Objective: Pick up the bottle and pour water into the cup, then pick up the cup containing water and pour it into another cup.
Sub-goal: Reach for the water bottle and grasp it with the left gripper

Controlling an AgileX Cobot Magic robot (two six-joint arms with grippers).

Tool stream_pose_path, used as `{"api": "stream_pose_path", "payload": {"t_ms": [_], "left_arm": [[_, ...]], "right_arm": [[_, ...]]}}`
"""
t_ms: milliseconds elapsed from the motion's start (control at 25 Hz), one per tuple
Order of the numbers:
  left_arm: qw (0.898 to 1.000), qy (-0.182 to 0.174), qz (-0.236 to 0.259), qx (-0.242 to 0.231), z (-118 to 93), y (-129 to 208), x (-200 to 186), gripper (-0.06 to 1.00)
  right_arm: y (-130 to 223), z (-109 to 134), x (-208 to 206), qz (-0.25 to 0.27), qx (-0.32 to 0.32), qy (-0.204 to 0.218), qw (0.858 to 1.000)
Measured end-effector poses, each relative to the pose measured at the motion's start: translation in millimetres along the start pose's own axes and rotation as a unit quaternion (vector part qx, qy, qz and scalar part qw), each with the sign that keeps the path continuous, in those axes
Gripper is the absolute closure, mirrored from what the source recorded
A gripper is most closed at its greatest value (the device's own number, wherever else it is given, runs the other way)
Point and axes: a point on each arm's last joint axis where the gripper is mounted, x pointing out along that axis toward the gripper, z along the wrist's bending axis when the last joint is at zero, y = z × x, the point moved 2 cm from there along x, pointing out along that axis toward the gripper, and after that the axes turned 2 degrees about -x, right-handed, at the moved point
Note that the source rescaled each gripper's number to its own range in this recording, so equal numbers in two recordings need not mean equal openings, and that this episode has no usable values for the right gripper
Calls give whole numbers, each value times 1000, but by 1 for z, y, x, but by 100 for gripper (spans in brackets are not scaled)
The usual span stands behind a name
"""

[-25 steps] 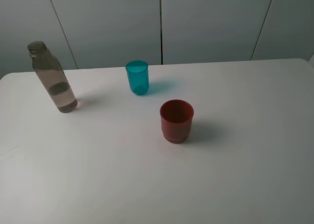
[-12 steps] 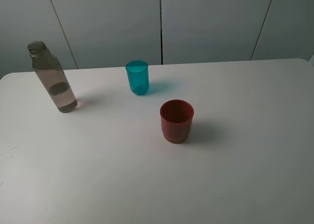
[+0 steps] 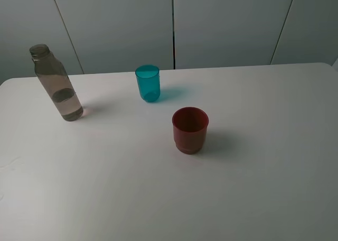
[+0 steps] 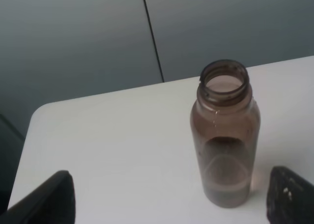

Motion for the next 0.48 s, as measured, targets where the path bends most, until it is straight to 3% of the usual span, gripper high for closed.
{"api": "stream_pose_path", "payload": {"t_ms": [280, 480], "left_arm": [[999, 12, -47, -1, -17, 29, 31, -6], [999, 13, -36, -9, -20, 49, 32, -6]], "right_arm": [[0, 0, 0, 0, 0, 0, 1000], [0, 0, 0, 0, 0, 0, 1000]]}}
